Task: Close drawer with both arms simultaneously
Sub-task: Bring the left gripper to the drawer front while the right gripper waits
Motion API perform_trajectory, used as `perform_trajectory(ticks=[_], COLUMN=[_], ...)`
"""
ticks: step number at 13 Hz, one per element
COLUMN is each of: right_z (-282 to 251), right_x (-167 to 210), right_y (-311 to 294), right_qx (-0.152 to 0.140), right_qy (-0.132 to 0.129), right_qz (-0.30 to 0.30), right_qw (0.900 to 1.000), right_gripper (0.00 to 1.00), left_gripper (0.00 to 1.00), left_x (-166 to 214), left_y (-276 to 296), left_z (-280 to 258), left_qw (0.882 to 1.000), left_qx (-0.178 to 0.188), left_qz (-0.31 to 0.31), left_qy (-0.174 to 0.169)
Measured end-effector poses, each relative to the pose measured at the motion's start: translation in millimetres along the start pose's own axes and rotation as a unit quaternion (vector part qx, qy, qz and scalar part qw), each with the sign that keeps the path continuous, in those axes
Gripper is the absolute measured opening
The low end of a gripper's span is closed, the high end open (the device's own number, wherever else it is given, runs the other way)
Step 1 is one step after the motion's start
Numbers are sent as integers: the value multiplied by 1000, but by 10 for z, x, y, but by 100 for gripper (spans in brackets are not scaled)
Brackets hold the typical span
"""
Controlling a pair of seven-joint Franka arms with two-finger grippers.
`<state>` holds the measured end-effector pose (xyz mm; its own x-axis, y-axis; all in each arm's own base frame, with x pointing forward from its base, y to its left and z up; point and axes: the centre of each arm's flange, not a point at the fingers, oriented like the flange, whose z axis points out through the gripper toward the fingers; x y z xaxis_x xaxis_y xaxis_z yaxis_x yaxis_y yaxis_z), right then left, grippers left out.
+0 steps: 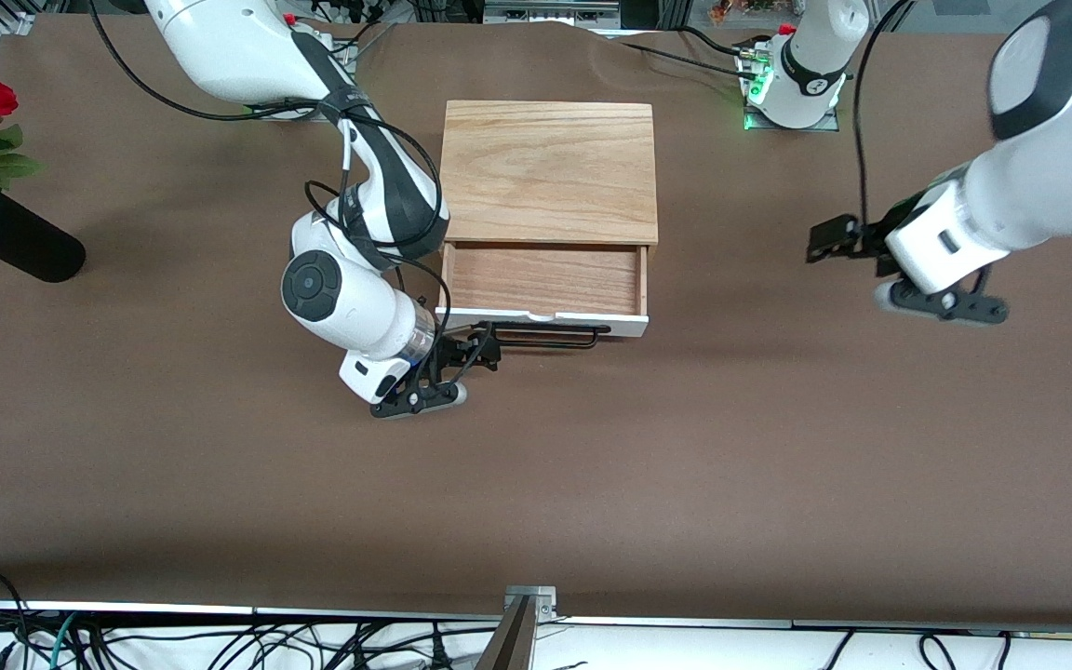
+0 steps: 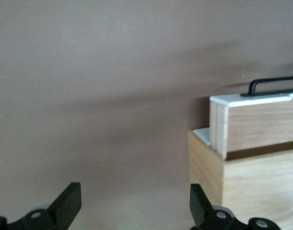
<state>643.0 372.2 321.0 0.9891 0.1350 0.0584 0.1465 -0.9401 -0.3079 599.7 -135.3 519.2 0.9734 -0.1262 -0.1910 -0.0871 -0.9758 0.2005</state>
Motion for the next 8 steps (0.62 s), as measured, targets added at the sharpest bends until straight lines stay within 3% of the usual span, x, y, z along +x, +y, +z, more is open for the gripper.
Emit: perform_trajectory(ticks=[3,8], right_z=[25,107], right_x=[2,-82], right_y=[4,-161], right_qx=[0,0], right_qy=[-1,-10], right_qz=[0,-11], right_qw=[1000,1000], right_gripper=[100,100], left_gripper=[100,100], left_x=[434,906], left_y=[646,1201], left_z=[935,1798], left_qw=[998,992], left_qx=[-54,-123], left_qz=[25,9], left_qy=[-22,37])
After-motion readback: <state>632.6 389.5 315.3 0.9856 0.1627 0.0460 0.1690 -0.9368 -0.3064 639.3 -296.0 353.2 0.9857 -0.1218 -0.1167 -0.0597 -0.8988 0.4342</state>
